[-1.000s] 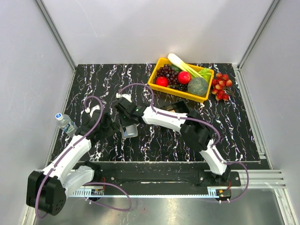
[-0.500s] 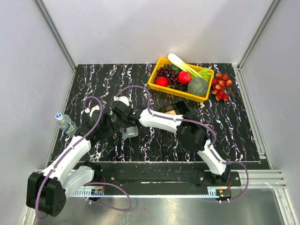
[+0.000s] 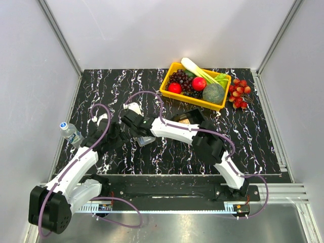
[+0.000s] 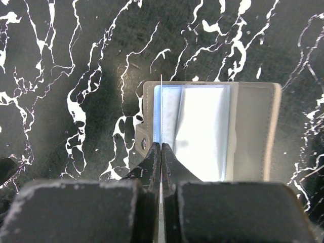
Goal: Put the credit cards into the card holder
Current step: Insert the credit card into the card holder.
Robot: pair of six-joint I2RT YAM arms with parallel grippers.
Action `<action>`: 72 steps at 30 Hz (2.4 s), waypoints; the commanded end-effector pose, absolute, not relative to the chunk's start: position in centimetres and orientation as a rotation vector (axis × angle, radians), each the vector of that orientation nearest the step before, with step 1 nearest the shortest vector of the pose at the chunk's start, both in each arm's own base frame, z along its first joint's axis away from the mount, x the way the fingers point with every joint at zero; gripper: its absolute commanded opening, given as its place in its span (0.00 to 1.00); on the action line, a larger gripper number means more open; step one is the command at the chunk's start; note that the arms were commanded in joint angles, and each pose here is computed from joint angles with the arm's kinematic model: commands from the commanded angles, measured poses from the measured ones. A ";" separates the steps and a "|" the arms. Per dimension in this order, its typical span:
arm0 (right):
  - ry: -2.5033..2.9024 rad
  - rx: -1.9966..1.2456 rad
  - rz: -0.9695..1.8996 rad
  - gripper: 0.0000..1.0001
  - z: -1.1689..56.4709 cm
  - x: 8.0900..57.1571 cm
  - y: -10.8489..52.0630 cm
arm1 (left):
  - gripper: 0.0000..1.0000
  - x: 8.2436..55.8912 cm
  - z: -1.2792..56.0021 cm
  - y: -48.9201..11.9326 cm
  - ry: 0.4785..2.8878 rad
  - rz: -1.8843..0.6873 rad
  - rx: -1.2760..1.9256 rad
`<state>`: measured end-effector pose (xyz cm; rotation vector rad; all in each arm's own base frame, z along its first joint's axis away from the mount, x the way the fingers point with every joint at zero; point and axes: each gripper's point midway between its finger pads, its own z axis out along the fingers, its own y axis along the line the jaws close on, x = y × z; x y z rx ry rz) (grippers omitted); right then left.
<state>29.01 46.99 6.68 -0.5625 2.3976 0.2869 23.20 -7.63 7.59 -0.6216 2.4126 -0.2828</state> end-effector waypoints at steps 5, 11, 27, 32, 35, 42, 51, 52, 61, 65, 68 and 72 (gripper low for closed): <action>2.262 -0.521 0.268 0.00 13.5 30.3 45.9 | 0.67 24.2 8.7 -8.2 2.364 -0.341 -0.585; 2.263 -0.544 0.242 0.00 13.1 30.3 45.5 | 0.67 24.5 9.0 -8.7 2.361 -0.368 -0.564; 2.362 -0.508 0.316 0.00 11.8 32.5 42.5 | 0.81 26.6 10.4 -14.0 2.331 -0.549 -0.414; 2.385 -0.475 0.355 0.00 11.5 32.6 41.5 | 0.82 28.2 9.1 -13.8 2.382 -0.430 -0.485; 2.397 -0.465 0.393 0.00 11.3 32.7 41.3 | 0.83 29.2 8.6 -13.4 2.391 -0.361 -0.539; 2.404 -0.473 0.433 0.00 11.2 32.3 41.6 | 0.84 30.5 6.9 -13.5 2.443 -0.288 -0.567; 2.409 -0.471 0.444 0.00 11.0 32.4 41.5 | 0.66 29.7 4.6 -14.0 2.529 -0.283 -0.564; 2.412 -0.474 0.441 0.00 10.9 32.4 41.4 | 0.61 29.5 4.4 -14.0 2.535 -0.288 -0.563; 2.421 -0.472 0.457 0.00 10.7 32.3 41.5 | 0.27 28.1 3.5 -13.8 2.557 -0.303 -0.564; 2.419 -0.470 0.461 0.00 10.8 32.3 41.5 | 0.15 27.9 3.6 -13.5 2.552 -0.292 -0.569; 2.419 -0.469 0.465 0.00 10.8 32.3 41.5 | 0.11 27.8 3.7 -13.2 2.543 -0.273 -0.572; 2.422 -0.477 0.480 0.00 10.8 32.1 41.7 | 0.01 28.0 3.9 -12.8 2.533 -0.243 -0.560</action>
